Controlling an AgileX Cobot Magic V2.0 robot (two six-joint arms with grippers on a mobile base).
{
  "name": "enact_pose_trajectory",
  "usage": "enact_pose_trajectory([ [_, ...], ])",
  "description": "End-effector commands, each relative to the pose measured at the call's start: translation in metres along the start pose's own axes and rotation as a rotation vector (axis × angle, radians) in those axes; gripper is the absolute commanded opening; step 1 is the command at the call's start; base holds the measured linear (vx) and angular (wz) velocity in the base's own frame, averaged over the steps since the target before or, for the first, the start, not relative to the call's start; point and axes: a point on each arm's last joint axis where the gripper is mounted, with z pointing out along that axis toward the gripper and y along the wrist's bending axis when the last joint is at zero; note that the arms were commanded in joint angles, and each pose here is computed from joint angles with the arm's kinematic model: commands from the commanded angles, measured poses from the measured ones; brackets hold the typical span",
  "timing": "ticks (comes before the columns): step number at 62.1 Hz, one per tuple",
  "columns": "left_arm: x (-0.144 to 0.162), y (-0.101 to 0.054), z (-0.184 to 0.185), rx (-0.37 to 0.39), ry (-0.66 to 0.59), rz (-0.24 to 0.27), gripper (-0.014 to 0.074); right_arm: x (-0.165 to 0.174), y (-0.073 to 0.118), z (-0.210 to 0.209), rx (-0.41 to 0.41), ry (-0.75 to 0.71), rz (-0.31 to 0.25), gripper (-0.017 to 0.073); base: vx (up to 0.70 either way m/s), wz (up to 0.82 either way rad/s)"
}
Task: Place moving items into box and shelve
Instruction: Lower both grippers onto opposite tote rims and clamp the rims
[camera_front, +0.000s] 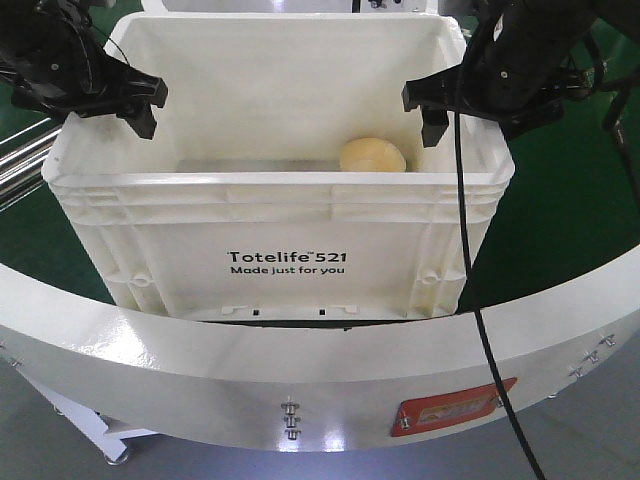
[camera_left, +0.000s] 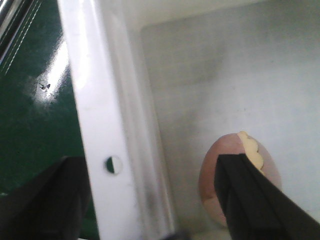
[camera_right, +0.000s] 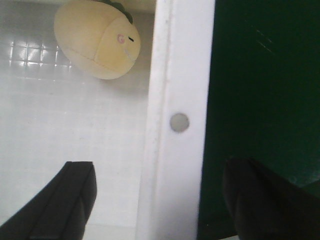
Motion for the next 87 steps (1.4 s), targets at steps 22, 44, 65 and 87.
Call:
enact_pose_trajectory([
  [22,-0.005,-0.002,-0.029,0.013,-0.112,-0.004,0.0391,-0.007,-0.006,-0.027,0.006,-0.121,0.015,0.0341,0.0,0.0],
  [44,-0.004,-0.002,-0.029,0.013,-0.101,-0.018,0.0132,-0.007,-0.006,-0.027,0.002,-0.118,0.02,0.0118,0.0,0.0],
  [65,-0.004,-0.002,-0.029,0.013,-0.102,-0.018,0.0086,-0.009,-0.005,-0.028,-0.008,-0.148,0.02,0.0094,0.0,0.0],
  [87,-0.004,-0.002,-0.054,0.027,-0.2,-0.036,0.0088,-0.005,-0.008,-0.057,-0.02,-0.231,0.025,0.0094,0.0,0.0],
])
